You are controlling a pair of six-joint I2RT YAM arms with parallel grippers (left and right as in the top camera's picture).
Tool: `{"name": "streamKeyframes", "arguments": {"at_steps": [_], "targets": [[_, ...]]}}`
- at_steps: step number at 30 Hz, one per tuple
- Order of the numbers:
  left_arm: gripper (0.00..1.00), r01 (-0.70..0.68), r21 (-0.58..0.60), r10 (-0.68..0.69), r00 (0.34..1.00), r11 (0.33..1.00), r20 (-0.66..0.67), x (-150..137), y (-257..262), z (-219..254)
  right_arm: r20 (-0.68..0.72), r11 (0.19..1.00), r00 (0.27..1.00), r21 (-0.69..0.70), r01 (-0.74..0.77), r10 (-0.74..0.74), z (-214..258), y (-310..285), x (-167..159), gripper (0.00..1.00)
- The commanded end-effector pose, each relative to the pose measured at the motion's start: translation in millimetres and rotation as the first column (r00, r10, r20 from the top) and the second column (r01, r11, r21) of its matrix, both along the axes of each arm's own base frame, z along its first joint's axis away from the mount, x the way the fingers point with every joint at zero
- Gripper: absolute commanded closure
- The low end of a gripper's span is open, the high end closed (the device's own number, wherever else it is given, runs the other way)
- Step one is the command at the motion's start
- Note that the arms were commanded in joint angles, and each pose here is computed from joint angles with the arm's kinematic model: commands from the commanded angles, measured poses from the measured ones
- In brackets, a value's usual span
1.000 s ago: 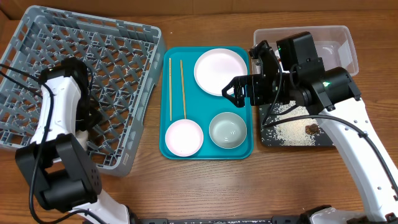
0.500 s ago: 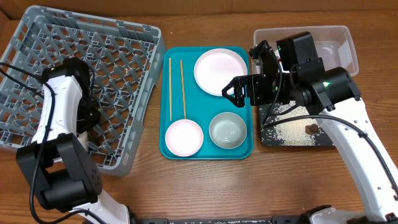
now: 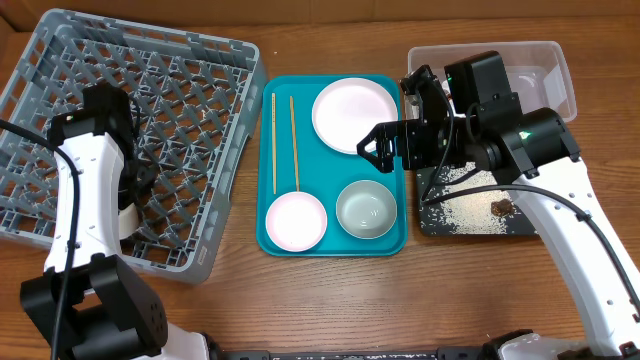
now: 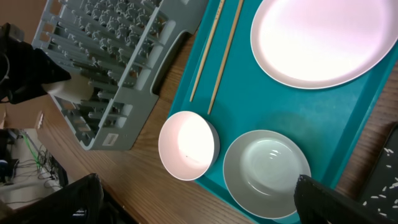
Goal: Sort waste into correct bins and load items into the dishwasher
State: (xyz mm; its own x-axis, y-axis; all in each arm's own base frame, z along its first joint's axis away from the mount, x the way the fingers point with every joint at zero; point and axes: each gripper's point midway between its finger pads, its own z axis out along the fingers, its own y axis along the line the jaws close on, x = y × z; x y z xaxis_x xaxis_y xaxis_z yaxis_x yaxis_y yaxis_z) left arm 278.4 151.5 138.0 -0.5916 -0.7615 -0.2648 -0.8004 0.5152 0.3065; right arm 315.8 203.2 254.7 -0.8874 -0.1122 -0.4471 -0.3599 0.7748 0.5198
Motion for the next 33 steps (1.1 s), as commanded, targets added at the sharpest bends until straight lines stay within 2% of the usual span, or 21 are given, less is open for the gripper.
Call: {"name": "streamKeyframes", "arguments": {"at_steps": [1, 8, 10, 12, 15, 22, 25, 27, 29, 31, 32, 33], "targets": [[0.52, 0.020, -0.022, -0.020, 1.000, 1.000, 0.010, 1, -2, 1, 0.017, 1.000, 1.000, -0.003, 0.005, -0.005, 5, -1, 1, 0.00], [0.44, 0.031, -0.077, -0.030, 0.999, 0.997, 0.011, -2, -1, -3, 0.015, 1.000, 1.000, -0.004, 0.004, -0.004, 5, -1, 0, 0.00], [0.40, 0.025, -0.091, -0.024, 1.000, 0.995, 0.014, -3, 0, -4, 0.015, 1.000, 1.000, -0.004, 0.004, -0.004, 5, -1, 0, 0.00], [0.30, 0.036, -0.109, -0.035, 0.999, 0.993, 0.015, -3, -2, -5, 0.015, 1.000, 1.000, -0.005, 0.005, -0.005, 4, -1, 0, 0.00], [0.24, 0.040, -0.118, -0.038, 0.999, 0.992, 0.016, -4, -4, -3, 0.020, 1.000, 1.000, -0.018, 0.015, -0.014, 3, -4, 2, 0.00], [0.20, 0.085, -0.117, -0.074, 0.993, 0.990, 0.091, -9, -11, 23, 0.020, 1.000, 1.000, -0.019, 0.015, -0.015, 3, -4, 2, 0.00], [0.21, 0.168, -0.157, -0.141, 0.975, 0.973, 0.171, -5, -29, 38, 0.020, 1.000, 1.000, -0.018, 0.015, -0.014, 3, -4, 2, 0.00], [0.25, 0.256, -0.184, -0.215, 0.952, 0.949, 0.218, -1, -47, 46, 0.020, 1.000, 1.000, -0.018, 0.015, -0.014, 3, -4, 2, 0.00], [0.39, 0.334, -0.207, -0.283, 0.928, 0.919, 0.241, 3, -66, 49, 0.020, 1.000, 1.000, -0.018, 0.015, -0.014, 3, -4, 2, 0.00], [0.82, 0.393, -0.222, -0.342, 0.909, 0.892, 0.236, 6, -83, 47, 0.020, 1.000, 1.000, -0.018, 0.015, -0.014, 3, -4, 2, 0.00], [0.96, 0.417, -0.228, -0.370, 0.902, 0.880, 0.222, 7, -91, 44, 0.020, 1.000, 1.000, -0.018, 0.015, -0.014, 3, -4, 2, 0.00], [0.96, 0.433, -0.230, -0.391, 0.897, 0.871, 0.206, 7, -97, 41, 0.020, 1.000, 1.000, -0.018, 0.015, -0.014, 3, -4, 2, 0.00]]}}
